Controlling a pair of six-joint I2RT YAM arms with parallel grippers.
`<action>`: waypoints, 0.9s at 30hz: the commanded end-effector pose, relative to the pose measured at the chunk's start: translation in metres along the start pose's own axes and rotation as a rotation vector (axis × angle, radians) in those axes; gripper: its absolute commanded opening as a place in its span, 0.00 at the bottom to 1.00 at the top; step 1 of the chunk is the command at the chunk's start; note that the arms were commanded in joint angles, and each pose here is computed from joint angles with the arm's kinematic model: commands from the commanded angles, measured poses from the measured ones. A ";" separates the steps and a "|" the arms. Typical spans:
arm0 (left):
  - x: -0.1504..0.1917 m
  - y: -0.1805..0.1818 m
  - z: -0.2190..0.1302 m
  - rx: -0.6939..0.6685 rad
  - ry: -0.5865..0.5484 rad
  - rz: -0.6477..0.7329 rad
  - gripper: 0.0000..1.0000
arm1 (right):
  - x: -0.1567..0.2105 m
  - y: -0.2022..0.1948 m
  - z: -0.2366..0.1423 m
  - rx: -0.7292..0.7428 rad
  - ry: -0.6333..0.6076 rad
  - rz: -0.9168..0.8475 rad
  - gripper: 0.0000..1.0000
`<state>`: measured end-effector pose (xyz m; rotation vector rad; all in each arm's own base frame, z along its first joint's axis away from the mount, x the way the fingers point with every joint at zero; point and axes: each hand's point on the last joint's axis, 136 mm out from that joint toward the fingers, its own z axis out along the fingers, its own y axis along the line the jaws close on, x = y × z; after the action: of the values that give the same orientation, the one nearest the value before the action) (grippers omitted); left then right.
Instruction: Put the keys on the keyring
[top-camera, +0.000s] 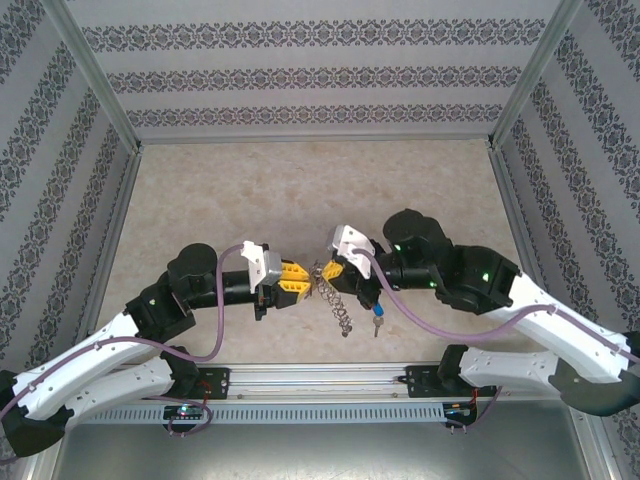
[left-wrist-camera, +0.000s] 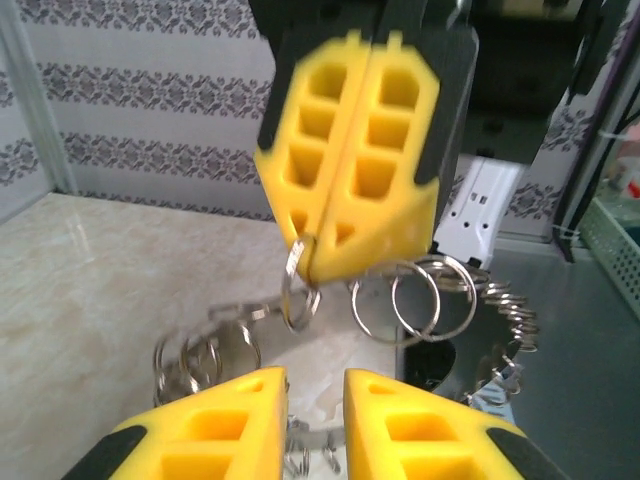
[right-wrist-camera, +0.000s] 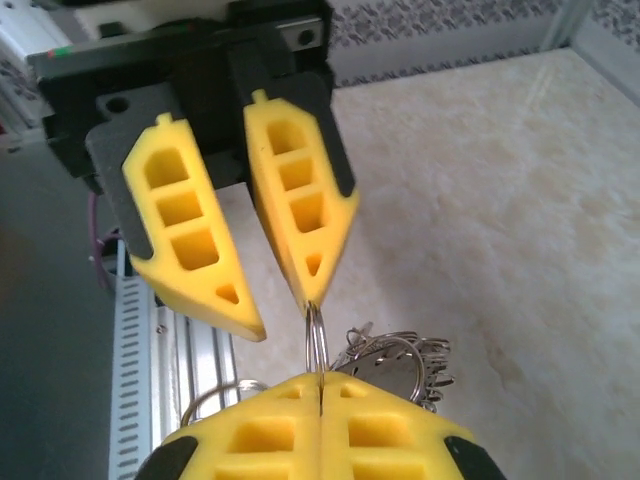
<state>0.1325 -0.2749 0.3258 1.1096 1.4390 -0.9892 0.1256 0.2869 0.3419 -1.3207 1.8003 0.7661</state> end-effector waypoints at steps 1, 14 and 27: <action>0.009 0.007 -0.006 -0.049 0.064 0.039 0.24 | 0.030 -0.014 -0.005 0.080 0.212 0.036 0.00; 0.009 0.001 -0.001 -0.003 0.011 0.084 0.37 | 0.029 -0.008 0.003 0.108 0.433 -0.043 0.00; 0.001 -0.009 -0.001 0.050 -0.052 0.100 0.37 | 0.022 0.012 0.013 0.027 0.502 -0.106 0.00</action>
<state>0.1305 -0.2772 0.3084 1.1739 1.4037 -0.9558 0.1182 0.2905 0.3097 -1.6518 2.1215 0.3707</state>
